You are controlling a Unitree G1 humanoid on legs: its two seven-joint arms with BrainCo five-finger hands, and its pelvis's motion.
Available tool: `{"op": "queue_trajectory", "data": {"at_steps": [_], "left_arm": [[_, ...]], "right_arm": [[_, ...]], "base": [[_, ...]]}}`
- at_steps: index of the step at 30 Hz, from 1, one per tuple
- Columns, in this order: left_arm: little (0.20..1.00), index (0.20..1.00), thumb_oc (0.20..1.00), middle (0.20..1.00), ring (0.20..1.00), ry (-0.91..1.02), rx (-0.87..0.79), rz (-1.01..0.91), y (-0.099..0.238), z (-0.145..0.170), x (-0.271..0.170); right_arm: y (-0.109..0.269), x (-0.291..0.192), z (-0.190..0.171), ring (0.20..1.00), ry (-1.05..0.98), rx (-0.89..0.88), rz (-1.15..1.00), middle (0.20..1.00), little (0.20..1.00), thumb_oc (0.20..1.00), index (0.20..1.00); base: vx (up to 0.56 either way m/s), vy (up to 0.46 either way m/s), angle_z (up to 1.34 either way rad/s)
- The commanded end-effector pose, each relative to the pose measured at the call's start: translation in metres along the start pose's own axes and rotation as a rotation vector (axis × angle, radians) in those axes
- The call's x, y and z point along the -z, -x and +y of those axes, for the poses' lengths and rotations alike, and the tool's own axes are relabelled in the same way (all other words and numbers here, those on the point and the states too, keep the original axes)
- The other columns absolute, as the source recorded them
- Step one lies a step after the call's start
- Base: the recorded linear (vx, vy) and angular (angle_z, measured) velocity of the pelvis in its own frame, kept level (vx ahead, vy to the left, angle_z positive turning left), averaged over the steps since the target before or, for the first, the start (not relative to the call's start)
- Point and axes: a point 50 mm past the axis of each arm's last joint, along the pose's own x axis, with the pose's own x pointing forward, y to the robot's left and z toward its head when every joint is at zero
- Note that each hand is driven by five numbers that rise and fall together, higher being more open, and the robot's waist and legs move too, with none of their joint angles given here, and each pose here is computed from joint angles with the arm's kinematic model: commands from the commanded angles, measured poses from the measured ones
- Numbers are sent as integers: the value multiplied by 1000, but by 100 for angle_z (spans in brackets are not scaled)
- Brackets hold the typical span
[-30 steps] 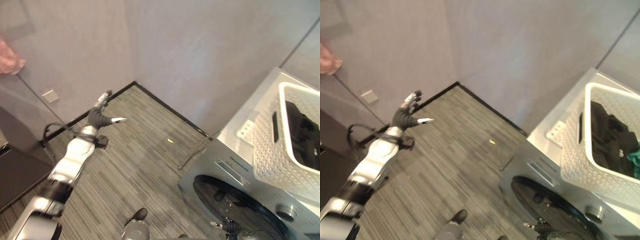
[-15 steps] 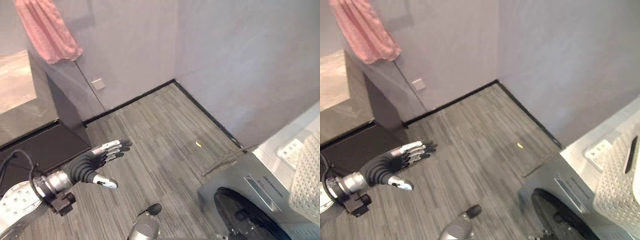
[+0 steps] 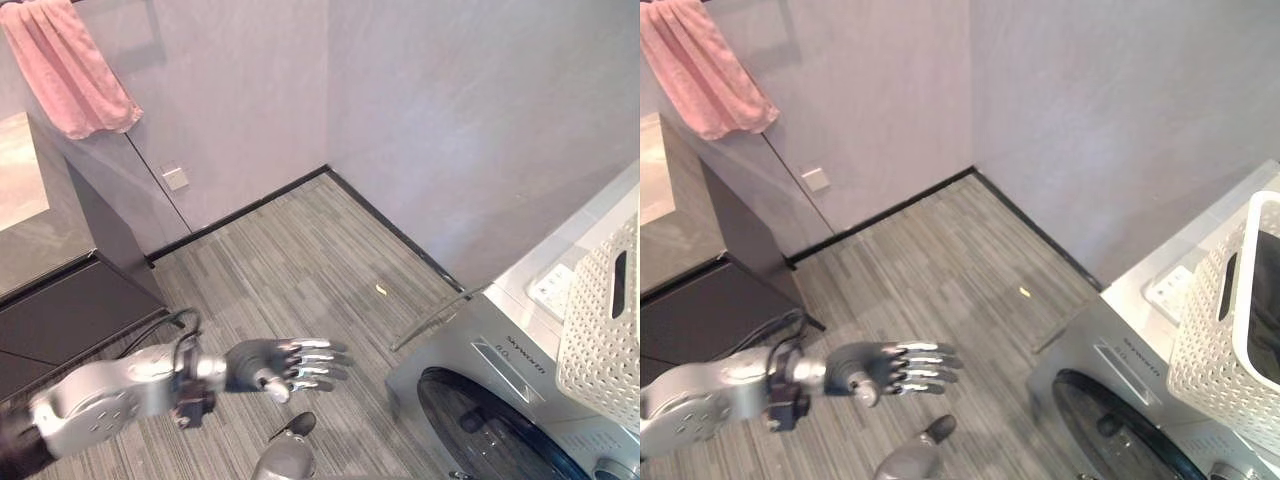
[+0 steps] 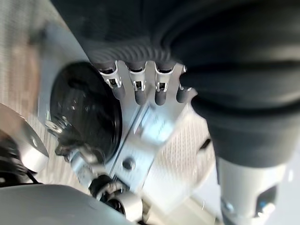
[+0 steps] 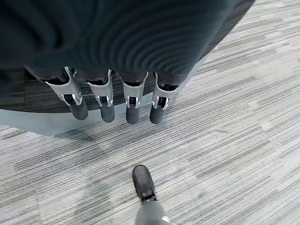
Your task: Grab the laundry basket,head to the washer,open it,put in the laundry and shut it.
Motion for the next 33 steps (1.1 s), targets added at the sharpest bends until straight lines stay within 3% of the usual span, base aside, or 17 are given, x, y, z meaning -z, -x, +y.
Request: {"op": "queue_trajectory", "data": {"at_steps": [1, 10, 17, 26, 33], "left_arm": [[1000, 1000, 1000, 1000, 1000, 18, -25, -117, 11, -7, 1], [1000, 1000, 1000, 1000, 1000, -40, 93, -222, -25, -10, -19], [1000, 1000, 1000, 1000, 1000, -10, 184, -318, -51, -17, -30], [1000, 1000, 1000, 1000, 1000, -3, 205, -467, -78, -19, -51], [1000, 1000, 1000, 1000, 1000, -21, 211, -471, -94, -16, -54]], "right_arm": [[5, 31, -1, 1000, -81, 27, 75, 1000, 1000, 1000, 1000], [17, 76, -8, 1000, -163, 79, 251, 1000, 1000, 1000, 1000], [17, 75, -9, 1000, -207, 89, 251, 1000, 1000, 1000, 1000], [19, 83, -12, 1000, -274, 109, 253, 1000, 1000, 1000, 1000], [27, 100, -22, 1000, -308, 139, 290, 1000, 1000, 1000, 1000]], "base": [[-27, -20, -40], [-20, -32, -24], [-35, 32, -13], [5, 12, -25], [13, 0, -15]]}}
